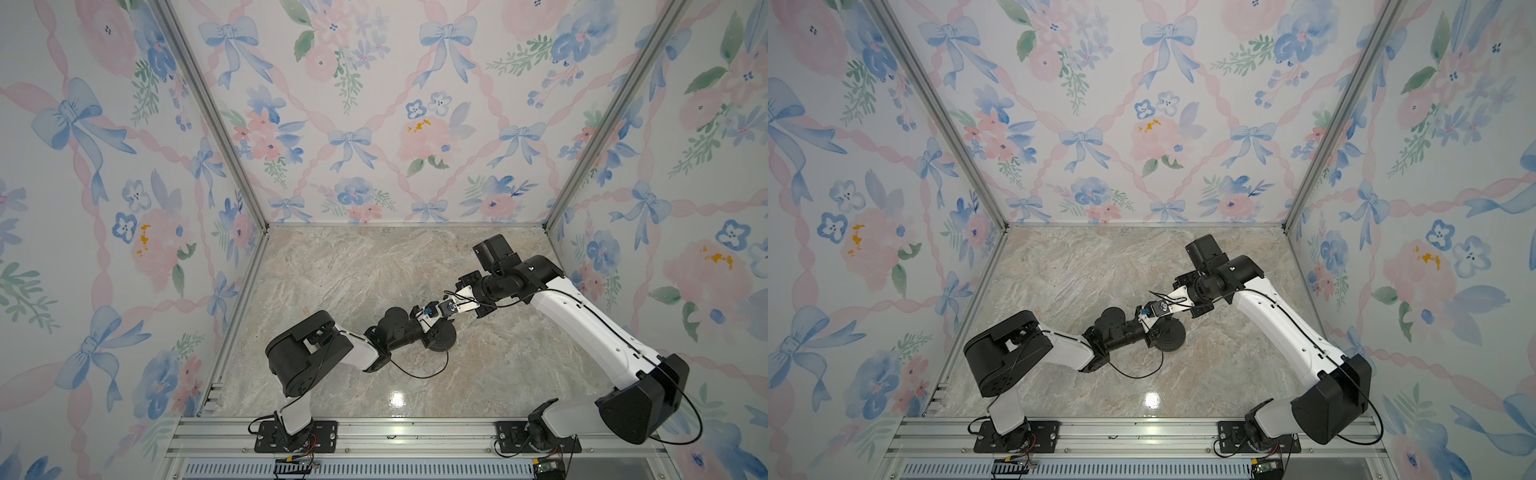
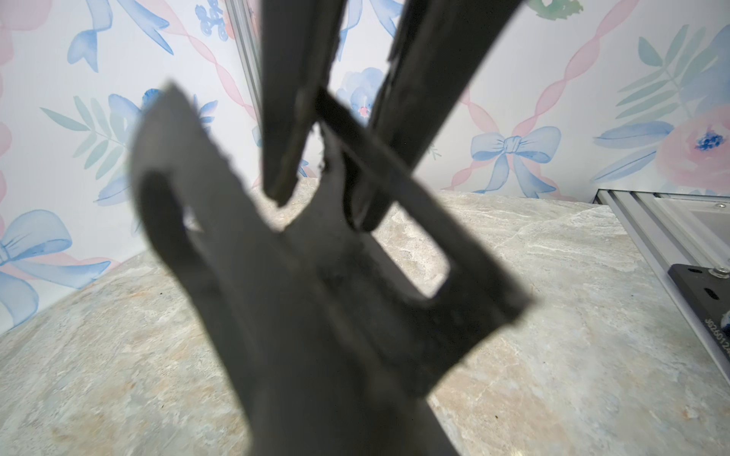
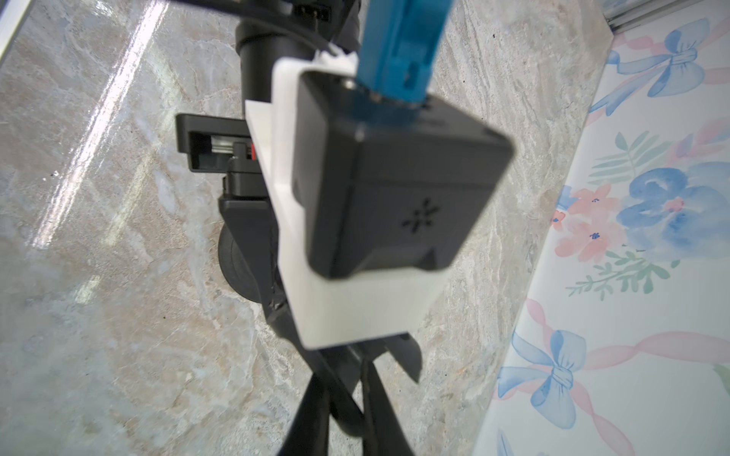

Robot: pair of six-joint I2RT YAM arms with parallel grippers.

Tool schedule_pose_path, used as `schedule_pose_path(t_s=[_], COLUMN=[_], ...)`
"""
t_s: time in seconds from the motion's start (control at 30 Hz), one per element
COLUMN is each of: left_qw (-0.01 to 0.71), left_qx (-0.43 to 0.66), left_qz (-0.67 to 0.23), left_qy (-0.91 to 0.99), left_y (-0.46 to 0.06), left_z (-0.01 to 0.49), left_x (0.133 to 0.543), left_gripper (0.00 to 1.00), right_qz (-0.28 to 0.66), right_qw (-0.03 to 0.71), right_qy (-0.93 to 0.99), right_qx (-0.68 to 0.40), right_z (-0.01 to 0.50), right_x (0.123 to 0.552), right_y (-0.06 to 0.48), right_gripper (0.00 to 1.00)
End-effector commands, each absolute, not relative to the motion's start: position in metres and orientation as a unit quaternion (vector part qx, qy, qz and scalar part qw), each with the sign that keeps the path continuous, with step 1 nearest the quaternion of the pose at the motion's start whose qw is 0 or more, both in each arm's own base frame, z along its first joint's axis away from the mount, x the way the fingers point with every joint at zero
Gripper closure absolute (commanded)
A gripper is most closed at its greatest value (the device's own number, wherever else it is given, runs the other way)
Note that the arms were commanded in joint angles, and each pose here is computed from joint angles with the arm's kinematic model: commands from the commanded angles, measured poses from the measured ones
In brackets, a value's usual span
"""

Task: Assemble a microphone stand
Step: Screw the microphone stand pole into the microphone stand base.

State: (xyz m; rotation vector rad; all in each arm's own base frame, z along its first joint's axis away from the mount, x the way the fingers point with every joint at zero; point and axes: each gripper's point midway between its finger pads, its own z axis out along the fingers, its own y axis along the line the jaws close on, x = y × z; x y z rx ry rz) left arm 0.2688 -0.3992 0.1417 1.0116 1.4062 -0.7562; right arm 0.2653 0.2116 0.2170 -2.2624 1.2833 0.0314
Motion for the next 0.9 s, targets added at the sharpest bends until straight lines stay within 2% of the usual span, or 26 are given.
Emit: schedule_pose_path(t_s=[0.0,0.27,0.5,0.63,0.7,0.87], left_qw=[0.577,0.579,0.583,0.582,0.583,0.585], left_qx=[0.432,0.426,0.419,0.418,0.416,0.409], left_qz=[-0.32,-0.313,-0.31,-0.309,-0.307,-0.304], left_qy=[0.615,0.62,0.623,0.625,0.627,0.631], left_y=[-0.399,-0.396,-0.393,-0.392,-0.391,-0.389], left_z=[0.133,0.131,0.134,0.132,0.132,0.133], left_x=[0.272,0.276,0.279,0.279,0.28,0.283], left_gripper=[0.66,0.64,0.63,0.62,0.62,0.62], right_qz=[0.052,0.075,0.119,0.126,0.133,0.145], right_qw=[0.238,0.222,0.217,0.203,0.202,0.202], right_qy=[0.511,0.581,0.676,0.709,0.734,0.765], right_qx=[-0.824,-0.779,-0.694,-0.664,-0.634,-0.595], right_z=[0.208,0.2,0.199,0.193,0.191,0.183], right_x=[0.252,0.24,0.237,0.231,0.227,0.221], right_y=[0.213,0.213,0.219,0.219,0.221,0.221], right_gripper=[0.86,0.96,0.99,0.97,0.93,0.94])
